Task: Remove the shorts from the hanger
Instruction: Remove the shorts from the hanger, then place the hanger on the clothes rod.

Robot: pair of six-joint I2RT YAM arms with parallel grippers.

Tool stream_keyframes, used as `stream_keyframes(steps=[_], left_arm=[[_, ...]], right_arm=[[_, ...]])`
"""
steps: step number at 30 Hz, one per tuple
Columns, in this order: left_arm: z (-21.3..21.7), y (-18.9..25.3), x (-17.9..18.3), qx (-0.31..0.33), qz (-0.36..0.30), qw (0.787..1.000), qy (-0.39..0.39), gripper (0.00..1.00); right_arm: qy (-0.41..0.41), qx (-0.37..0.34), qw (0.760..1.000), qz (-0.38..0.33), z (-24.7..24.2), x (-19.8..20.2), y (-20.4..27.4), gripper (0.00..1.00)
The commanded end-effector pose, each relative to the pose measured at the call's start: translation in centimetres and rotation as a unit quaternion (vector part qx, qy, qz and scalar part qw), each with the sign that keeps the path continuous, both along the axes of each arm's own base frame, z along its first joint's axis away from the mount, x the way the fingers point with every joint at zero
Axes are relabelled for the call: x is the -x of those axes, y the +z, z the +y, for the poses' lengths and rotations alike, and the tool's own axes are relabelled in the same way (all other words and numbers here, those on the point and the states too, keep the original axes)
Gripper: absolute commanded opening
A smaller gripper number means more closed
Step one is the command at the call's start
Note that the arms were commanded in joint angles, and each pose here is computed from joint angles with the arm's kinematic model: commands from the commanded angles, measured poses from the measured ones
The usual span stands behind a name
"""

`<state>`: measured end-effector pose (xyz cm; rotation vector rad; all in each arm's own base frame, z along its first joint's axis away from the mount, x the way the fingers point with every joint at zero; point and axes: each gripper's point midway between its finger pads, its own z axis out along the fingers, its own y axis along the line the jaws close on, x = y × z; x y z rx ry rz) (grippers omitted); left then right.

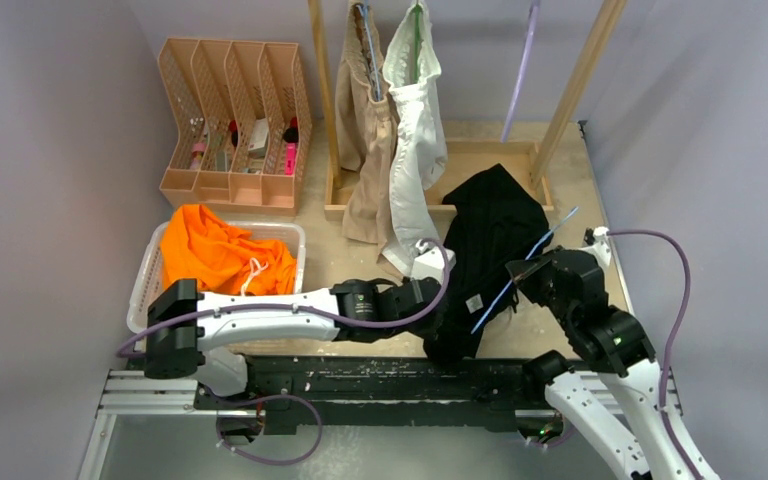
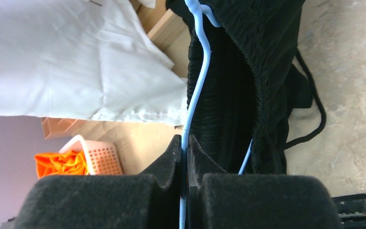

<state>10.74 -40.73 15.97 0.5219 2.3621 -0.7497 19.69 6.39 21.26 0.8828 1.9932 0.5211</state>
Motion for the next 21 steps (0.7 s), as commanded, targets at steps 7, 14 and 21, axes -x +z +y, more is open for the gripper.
stream_keyframes(steps=[7,14,21], left_arm=[[5.2,3.6,-7.2,-0.004,-0.047,0.990,0.131,0.00],[4.1,6.9,-7.1,0.054,-0.035,0.991,0.118,0.50],[3.3,9.0,-4.9,0.132,-0.015,0.989,0.069,0.61]], right_arm=[[0.113,-0.040,0.990,-0.074,4.5,-1.6,5.0,0.00],[0.153,-0.039,0.985,-0.063,5.9,-2.0,4.0,0.00],[0.159,-0.037,0.986,-0.033,6.6,-2.5,1.9,0.00]])
